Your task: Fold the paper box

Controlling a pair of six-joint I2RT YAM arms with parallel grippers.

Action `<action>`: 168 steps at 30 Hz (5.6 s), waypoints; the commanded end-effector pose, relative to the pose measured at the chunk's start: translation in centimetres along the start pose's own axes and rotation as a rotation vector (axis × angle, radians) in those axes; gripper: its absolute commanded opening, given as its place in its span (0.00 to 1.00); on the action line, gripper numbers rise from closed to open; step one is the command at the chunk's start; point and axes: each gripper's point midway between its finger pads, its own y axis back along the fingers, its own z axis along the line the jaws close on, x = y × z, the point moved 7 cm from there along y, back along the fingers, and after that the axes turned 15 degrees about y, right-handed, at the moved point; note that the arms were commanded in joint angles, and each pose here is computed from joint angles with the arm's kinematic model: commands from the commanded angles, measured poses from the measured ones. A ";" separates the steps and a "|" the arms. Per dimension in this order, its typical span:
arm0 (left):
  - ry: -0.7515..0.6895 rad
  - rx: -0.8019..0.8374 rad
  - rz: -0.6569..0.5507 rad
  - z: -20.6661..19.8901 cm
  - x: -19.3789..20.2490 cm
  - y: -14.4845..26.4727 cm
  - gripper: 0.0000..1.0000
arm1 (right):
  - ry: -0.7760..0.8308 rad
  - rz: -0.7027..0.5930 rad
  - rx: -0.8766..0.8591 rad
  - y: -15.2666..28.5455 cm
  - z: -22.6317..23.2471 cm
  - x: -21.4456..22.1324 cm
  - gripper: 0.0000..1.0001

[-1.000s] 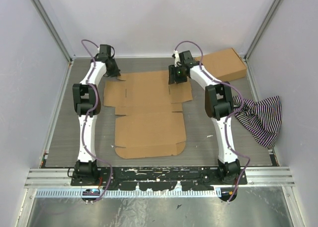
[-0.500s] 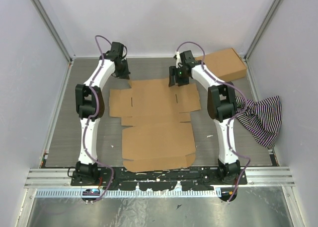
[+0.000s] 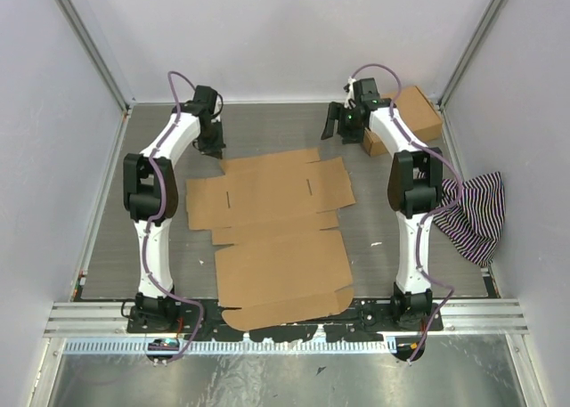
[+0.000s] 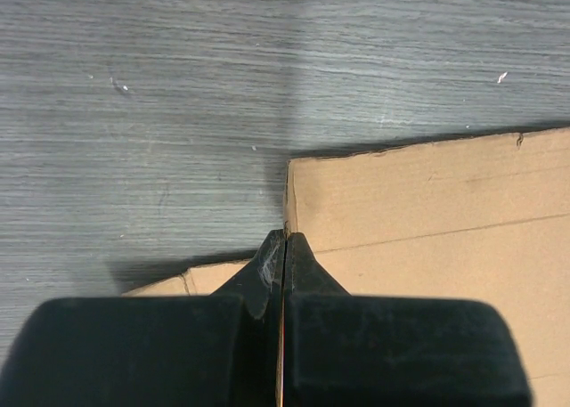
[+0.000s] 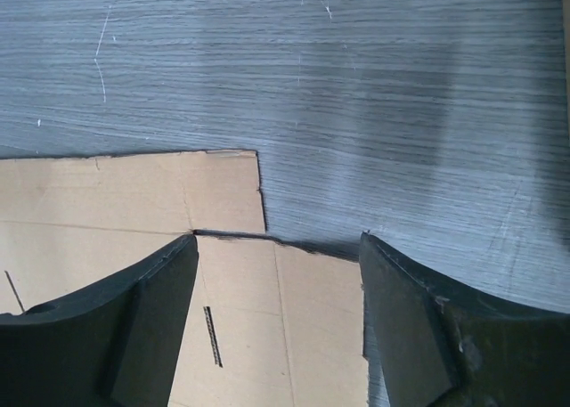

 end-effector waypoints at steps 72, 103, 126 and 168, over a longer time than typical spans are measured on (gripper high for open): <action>-0.056 0.161 0.109 -7.8 1.4 -4.4 0.29 | 0.097 0.128 -0.182 -5.1 7.3 3.2 0.64; 0.019 0.230 0.172 -10.5 2.2 -3.9 0.41 | 0.069 0.158 -0.150 -6.2 6.5 4.0 0.64; 0.061 0.201 -0.004 -6.4 -1.5 5.8 0.60 | 0.112 -0.124 -0.028 3.2 6.5 -2.9 0.75; 0.204 0.130 0.382 3.7 17.9 4.2 0.63 | -0.103 0.346 0.013 8.7 4.8 22.5 0.87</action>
